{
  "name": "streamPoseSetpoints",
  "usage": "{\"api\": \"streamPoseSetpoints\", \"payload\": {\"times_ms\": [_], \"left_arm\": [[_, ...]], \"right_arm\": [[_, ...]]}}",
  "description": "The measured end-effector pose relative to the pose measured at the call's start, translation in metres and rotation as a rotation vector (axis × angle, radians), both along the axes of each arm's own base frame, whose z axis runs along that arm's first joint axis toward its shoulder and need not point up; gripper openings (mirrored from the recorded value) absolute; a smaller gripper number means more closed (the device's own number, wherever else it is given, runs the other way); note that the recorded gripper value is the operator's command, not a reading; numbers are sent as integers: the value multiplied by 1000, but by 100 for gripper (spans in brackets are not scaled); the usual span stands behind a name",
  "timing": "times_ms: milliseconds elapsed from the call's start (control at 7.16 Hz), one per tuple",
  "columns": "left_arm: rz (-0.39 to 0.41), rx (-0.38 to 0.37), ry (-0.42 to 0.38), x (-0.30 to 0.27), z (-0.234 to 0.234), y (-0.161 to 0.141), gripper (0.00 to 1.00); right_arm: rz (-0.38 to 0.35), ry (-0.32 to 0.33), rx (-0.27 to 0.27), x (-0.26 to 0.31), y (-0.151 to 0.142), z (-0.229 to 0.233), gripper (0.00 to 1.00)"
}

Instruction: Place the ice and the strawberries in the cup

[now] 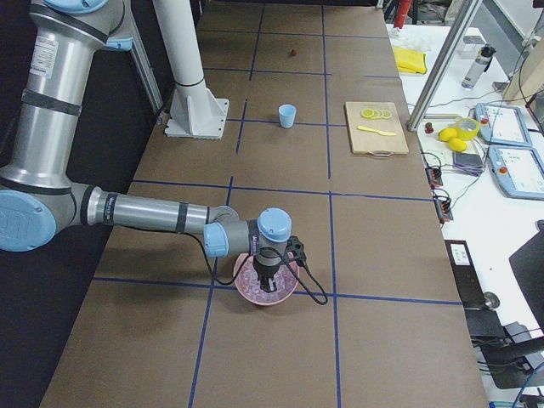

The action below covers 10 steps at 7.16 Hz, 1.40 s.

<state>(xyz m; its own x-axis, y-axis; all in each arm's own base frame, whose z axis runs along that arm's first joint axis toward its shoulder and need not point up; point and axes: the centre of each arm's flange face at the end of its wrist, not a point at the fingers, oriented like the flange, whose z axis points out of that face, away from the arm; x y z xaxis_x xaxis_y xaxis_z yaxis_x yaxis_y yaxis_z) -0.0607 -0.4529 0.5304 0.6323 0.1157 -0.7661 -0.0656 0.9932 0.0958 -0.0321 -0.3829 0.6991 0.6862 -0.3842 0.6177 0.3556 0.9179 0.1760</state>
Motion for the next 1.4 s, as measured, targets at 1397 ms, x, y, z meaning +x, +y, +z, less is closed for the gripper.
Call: {"api": "streamPoseSetpoints", "payload": {"times_ms": [1397], "left_arm": [[0, -12, 1, 0, 4, 0, 100]], "right_arm": [[167, -133, -14, -28, -50, -200, 0]]}}
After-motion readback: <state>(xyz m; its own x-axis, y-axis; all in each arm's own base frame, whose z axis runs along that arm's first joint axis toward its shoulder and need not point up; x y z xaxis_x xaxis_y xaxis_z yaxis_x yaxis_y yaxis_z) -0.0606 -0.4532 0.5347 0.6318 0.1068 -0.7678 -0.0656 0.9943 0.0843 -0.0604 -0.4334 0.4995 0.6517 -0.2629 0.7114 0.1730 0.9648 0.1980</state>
